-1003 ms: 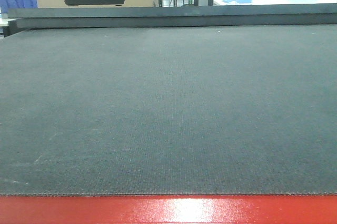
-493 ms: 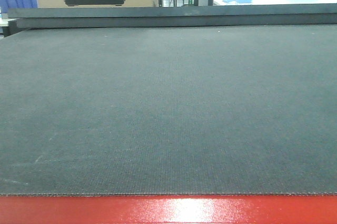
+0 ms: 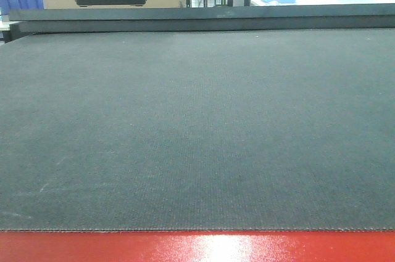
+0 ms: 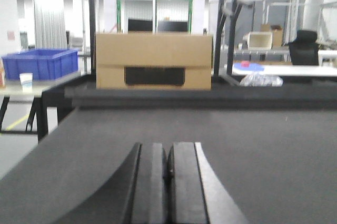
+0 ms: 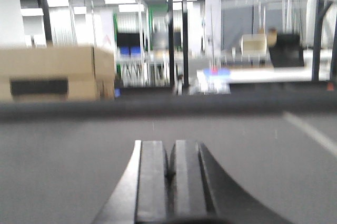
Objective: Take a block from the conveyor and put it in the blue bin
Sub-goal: 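Lower both grippers toward the green block and blue cube on the belt, then close left gripper on green block and right gripper on blue cube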
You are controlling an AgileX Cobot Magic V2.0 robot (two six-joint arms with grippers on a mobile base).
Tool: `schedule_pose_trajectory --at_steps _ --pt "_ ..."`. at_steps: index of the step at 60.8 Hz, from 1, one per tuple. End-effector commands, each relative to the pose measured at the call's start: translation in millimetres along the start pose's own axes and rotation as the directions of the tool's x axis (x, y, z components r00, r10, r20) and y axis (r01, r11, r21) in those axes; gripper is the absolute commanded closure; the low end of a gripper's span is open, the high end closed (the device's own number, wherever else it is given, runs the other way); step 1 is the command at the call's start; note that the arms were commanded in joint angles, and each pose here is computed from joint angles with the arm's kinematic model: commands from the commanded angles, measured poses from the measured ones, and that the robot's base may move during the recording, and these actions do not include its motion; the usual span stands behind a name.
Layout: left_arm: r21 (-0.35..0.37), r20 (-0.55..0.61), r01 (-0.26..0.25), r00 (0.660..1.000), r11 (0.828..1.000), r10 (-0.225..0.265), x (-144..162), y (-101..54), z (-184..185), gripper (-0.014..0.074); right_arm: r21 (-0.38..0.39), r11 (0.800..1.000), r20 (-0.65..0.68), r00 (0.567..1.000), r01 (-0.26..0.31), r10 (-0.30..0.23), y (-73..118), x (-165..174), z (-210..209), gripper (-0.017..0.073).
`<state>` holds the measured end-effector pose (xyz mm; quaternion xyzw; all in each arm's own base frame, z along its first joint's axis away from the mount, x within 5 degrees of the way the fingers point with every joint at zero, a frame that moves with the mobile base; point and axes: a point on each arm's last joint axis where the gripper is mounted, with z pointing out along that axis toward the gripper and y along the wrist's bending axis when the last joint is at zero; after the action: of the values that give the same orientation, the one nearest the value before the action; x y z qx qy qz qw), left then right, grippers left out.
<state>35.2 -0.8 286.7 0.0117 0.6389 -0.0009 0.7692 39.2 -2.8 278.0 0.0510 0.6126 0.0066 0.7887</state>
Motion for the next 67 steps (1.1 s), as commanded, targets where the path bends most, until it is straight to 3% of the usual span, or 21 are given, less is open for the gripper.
schedule_pose_trajectory --at_steps 1,9,15,24,27,37,52,67 --pt "-0.004 -0.027 0.002 1.000 1.000 -0.002 -31 0.6 -4 0.0704 -0.002 1.000 0.043 0.999 0.016 -0.016 3.4 -34 -6 0.0721" --pt "-0.002 -0.107 0.003 0.994 1.000 -0.003 -75 1.2 3 0.0704 -0.007 1.000 -0.049 0.999 0.021 -0.021 8.0 -70 -11 0.0721" --pt "0.001 -0.234 0.003 0.972 1.000 -0.003 -104 1.7 21 0.0704 -0.004 1.000 -0.223 0.975 0.021 -0.021 10.2 -86 3 0.0721" --pt "0.006 -0.418 0.009 0.908 1.000 -0.005 -122 1.9 61 0.0704 0.002 1.000 -0.403 0.915 0.021 -0.019 11.7 -99 34 0.0721" --pt "0.009 -0.489 0.014 0.872 1.000 -0.008 -124 1.6 76 0.0704 0.005 1.000 -0.471 0.882 0.021 -0.016 11.7 -99 48 0.0721" --pt "0.013 -0.715 0.025 0.699 1.000 -0.008 -113 1.1 126 0.0704 0.014 1.000 -0.670 0.743 0.023 -0.007 11.7 -98 97 0.0721" --pt "0.012 -0.815 0.028 0.580 1.000 -0.007 -83 1.0 181 0.0704 0.029 0.999 -0.915 0.404 0.029 0.015 8.8 -65 159 0.0721" --pt "-0.021 -0.884 0.046 0.465 0.999 -0.040 -45 0.6 214 0.0704 0.066 0.997 -0.987 0.151 0.031 0.061 3.7 -15 203 0.0721"
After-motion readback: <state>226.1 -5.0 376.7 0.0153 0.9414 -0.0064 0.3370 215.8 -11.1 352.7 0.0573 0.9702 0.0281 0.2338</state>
